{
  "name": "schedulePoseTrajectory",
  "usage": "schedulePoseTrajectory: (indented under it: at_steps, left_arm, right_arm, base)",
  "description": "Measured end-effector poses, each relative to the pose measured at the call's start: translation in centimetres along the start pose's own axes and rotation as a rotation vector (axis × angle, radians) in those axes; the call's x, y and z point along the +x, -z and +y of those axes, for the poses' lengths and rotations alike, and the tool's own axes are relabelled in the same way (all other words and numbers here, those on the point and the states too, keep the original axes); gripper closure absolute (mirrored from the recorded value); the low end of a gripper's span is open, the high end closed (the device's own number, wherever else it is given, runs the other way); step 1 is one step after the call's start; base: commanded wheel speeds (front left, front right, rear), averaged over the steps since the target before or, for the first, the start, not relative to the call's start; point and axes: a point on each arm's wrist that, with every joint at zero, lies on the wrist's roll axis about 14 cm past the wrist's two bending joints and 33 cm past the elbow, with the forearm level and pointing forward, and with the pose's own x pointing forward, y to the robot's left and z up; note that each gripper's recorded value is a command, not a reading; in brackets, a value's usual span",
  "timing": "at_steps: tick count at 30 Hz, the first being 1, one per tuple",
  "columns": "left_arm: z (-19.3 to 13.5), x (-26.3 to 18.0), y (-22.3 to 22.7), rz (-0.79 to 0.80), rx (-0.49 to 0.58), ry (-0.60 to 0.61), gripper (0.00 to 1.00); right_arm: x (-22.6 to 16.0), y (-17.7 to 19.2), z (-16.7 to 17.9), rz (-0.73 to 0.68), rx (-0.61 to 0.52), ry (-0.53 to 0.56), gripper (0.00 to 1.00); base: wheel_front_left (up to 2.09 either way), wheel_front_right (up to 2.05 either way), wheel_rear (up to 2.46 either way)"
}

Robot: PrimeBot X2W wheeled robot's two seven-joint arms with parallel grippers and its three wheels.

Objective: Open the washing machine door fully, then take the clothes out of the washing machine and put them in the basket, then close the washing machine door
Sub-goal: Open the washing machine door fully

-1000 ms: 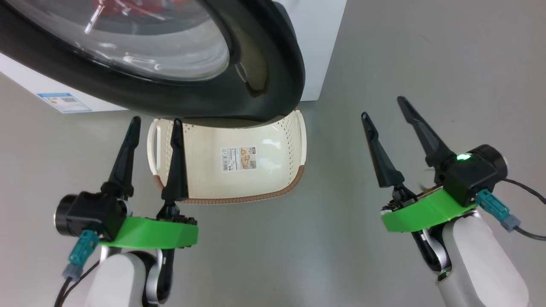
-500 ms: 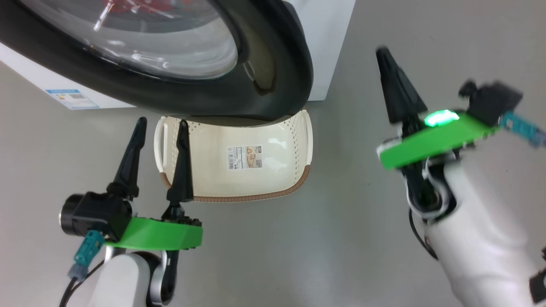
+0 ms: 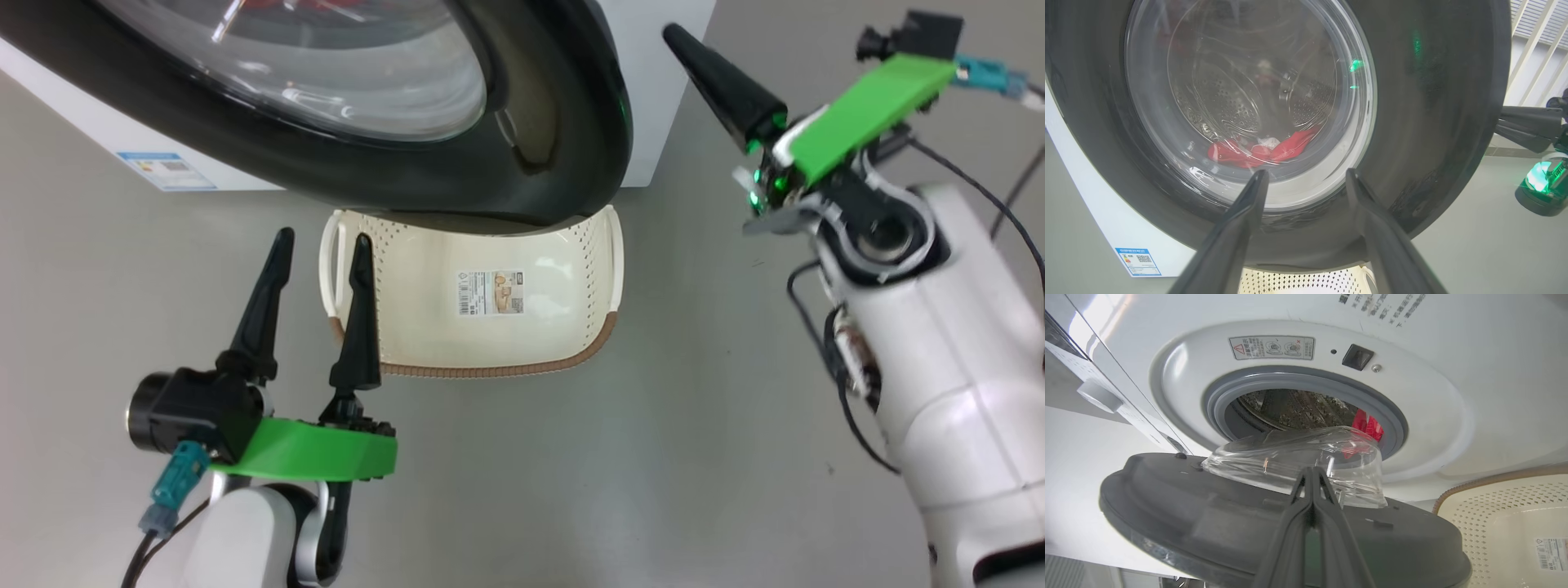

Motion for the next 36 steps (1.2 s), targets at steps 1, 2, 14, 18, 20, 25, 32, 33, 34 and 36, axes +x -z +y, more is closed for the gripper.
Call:
schedulePoseTrajectory:
  at_steps: [1,2,14,18,20,25,32,33,34,36]
  left_arm:
    - [0.1,0.0,0.0,0.001,0.001,-0.002,0.00]
    - [0.2,-0.1,0.1,0.002,0.002,-0.004,0.00]
    - [0.8,-0.6,0.2,0.013,0.015,-0.019,0.00]
    - [1.0,-0.7,0.0,0.011,0.019,-0.022,0.00]
    - [1.0,-0.7,0.0,0.010,0.020,-0.023,0.00]
    - [1.0,-0.8,-0.5,-0.001,0.022,-0.025,0.00]
    - [1.4,-1.2,-1.8,-0.028,0.030,-0.045,0.00]
    - [1.6,-1.3,-2.1,-0.033,0.032,-0.053,0.00]
    - [1.7,-1.4,-2.2,-0.036,0.034,-0.059,0.00]
    - [2.2,-2.0,-2.3,-0.032,0.036,-0.079,0.00]
  right_arm:
    - [0.3,0.2,0.3,0.028,0.033,-0.012,1.00]
    - [0.6,0.2,0.6,0.050,0.052,-0.022,1.00]
    - [2.5,3.6,1.7,0.322,0.149,-0.039,1.00]
    - [2.3,4.4,2.0,0.380,0.129,-0.043,1.00]
    - [2.2,4.5,2.2,0.394,0.122,-0.048,1.00]
    - [2.1,5.0,3.2,0.414,0.106,-0.069,1.00]
    - [1.0,6.7,3.7,0.458,0.095,-0.083,1.00]
    - [0.8,6.9,3.7,0.462,0.095,-0.084,1.00]
    - [0.7,7.1,3.8,0.464,0.095,-0.085,1.00]
    - [0.4,7.5,3.9,0.470,0.097,-0.087,1.00]
  base:
    - [0.00,0.00,0.00]
    - [0.00,0.00,0.00]
    - [0.00,0.00,0.00]
    - [0.00,0.00,0.00]
    - [0.00,0.00,0.00]
    - [0.00,0.00,0.00]
    - [0.00,0.00,0.00]
    - [0.00,0.00,0.00]
    - [0.00,0.00,0.00]
    - [0.00,0.00,0.00]
